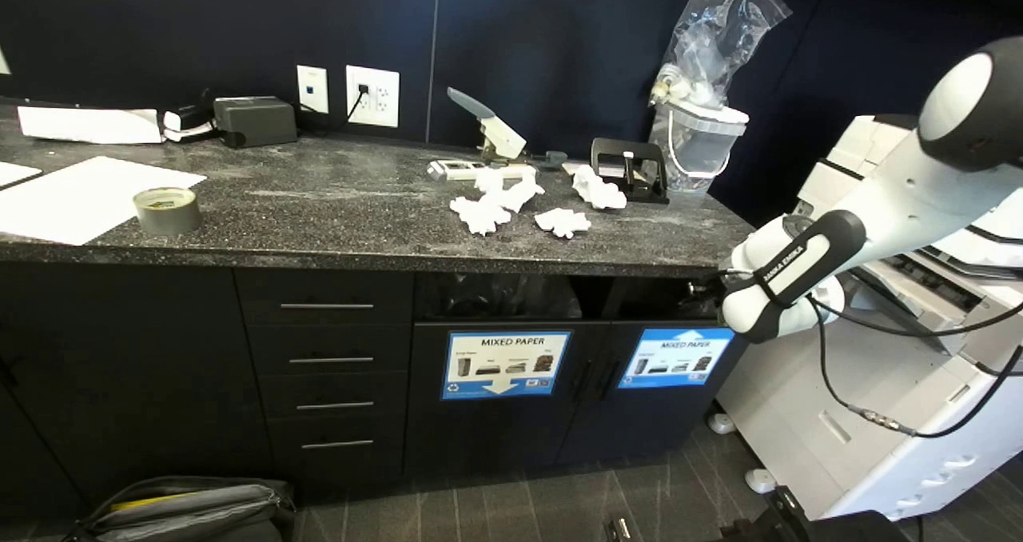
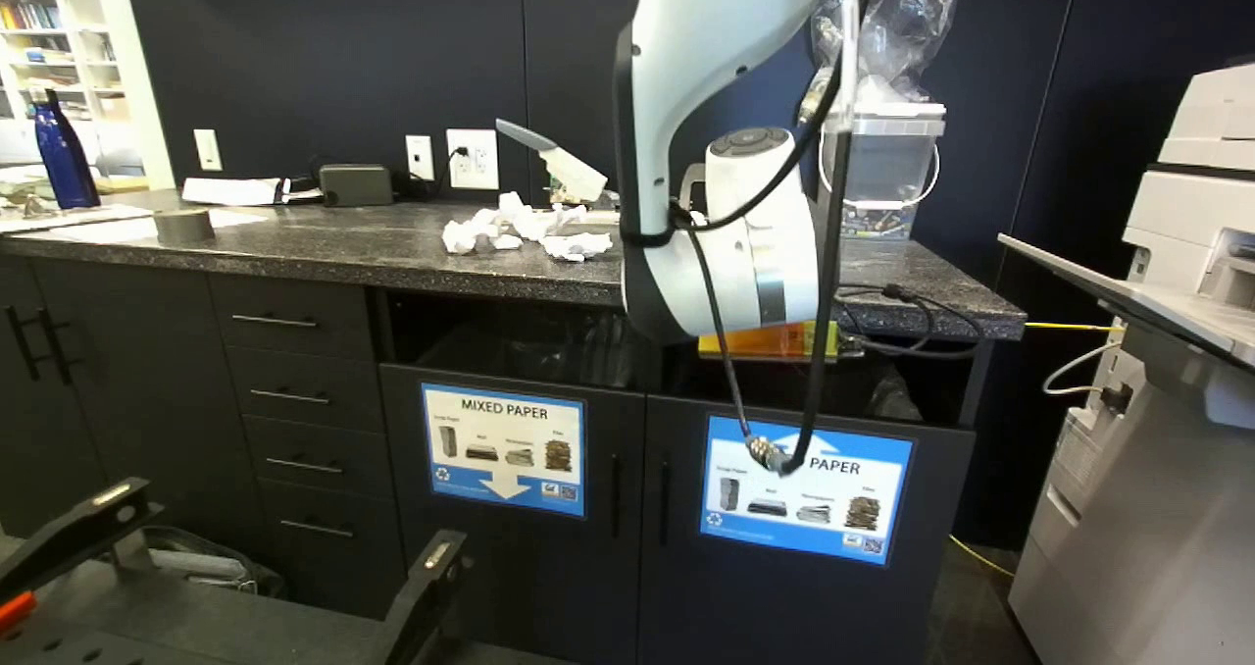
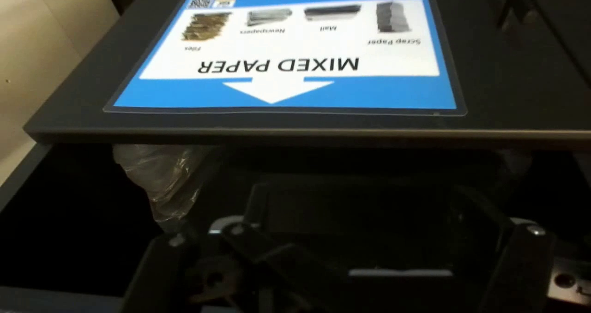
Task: Put the tissues inside the rubbish bin.
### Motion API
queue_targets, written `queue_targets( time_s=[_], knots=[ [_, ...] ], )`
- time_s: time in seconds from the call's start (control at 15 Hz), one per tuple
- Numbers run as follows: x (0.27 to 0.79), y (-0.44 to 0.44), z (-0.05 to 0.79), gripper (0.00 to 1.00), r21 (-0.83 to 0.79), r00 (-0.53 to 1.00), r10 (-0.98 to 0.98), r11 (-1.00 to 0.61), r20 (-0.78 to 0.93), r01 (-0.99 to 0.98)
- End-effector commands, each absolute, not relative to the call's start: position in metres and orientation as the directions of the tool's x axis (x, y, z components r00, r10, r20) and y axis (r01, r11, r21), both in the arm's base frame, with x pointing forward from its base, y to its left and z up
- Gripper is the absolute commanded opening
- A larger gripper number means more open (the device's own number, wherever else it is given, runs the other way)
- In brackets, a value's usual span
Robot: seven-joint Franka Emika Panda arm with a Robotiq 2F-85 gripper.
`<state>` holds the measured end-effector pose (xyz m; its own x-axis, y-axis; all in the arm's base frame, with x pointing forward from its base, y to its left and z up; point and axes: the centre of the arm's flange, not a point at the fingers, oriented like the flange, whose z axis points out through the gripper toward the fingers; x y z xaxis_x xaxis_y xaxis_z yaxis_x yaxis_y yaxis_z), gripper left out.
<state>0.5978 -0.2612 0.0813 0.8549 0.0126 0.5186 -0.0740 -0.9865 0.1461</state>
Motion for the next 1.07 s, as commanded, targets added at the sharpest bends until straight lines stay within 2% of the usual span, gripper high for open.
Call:
queue_targets(
  time_s=[0.0,0.27,0.6,1.0],
  knots=[
    [0.588,-0.229,0.164,1.0,0.168,0.928,0.053,-0.986,0.369,-0.011],
    [0.616,-0.176,0.233,1.0,0.162,0.93,0.115,-0.985,0.35,0.061],
    [0.678,-0.089,0.311,1.0,0.14,0.876,0.22,-0.974,0.429,0.177],
    [0.742,-0.03,0.332,1.0,0.175,0.795,0.373,-0.928,0.478,0.33]
  ],
)
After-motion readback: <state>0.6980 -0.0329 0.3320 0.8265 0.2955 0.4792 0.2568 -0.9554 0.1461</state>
